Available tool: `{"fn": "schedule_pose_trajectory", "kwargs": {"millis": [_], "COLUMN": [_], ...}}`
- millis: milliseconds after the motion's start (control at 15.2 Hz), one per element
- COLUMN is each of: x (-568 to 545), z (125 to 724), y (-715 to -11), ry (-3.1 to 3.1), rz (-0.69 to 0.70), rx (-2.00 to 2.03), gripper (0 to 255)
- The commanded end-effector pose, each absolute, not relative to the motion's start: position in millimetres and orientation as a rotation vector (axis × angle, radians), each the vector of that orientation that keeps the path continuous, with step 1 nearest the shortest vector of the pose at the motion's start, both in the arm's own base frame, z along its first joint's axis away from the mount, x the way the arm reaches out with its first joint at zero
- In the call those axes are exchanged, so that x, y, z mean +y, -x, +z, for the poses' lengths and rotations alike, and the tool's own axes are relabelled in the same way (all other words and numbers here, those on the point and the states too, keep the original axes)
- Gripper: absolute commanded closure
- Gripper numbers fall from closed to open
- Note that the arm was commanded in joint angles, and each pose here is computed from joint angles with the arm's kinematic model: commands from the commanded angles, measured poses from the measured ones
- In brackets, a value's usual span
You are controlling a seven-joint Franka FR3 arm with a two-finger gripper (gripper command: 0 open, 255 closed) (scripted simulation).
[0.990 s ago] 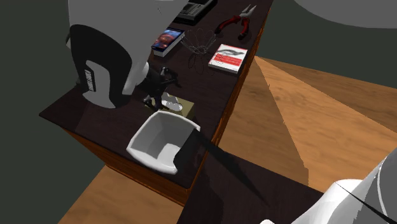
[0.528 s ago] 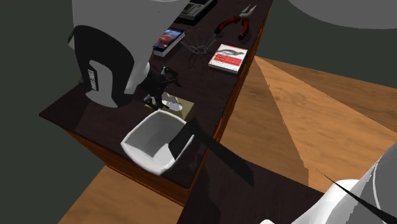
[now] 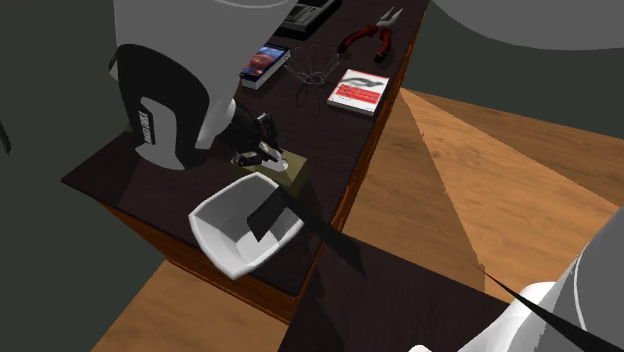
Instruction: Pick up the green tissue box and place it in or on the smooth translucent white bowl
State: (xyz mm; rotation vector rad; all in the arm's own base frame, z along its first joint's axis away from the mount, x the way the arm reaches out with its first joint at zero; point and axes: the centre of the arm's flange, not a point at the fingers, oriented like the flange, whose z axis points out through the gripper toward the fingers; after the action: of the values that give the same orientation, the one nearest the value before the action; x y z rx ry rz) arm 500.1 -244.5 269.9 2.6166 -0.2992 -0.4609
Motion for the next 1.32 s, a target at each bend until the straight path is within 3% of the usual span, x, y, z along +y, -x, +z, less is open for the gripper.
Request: {"fn": "schedule_pose_trajectory", "kwargs": {"millis": [0,1254], "x": [-243,-242], "z": [265,355], "y": [-500,-494], "ry": [-2.619,-2.619], "rz": [-0.47,-0.47], "rx": [-0.294,-0.295], "gripper": [255,255]}}
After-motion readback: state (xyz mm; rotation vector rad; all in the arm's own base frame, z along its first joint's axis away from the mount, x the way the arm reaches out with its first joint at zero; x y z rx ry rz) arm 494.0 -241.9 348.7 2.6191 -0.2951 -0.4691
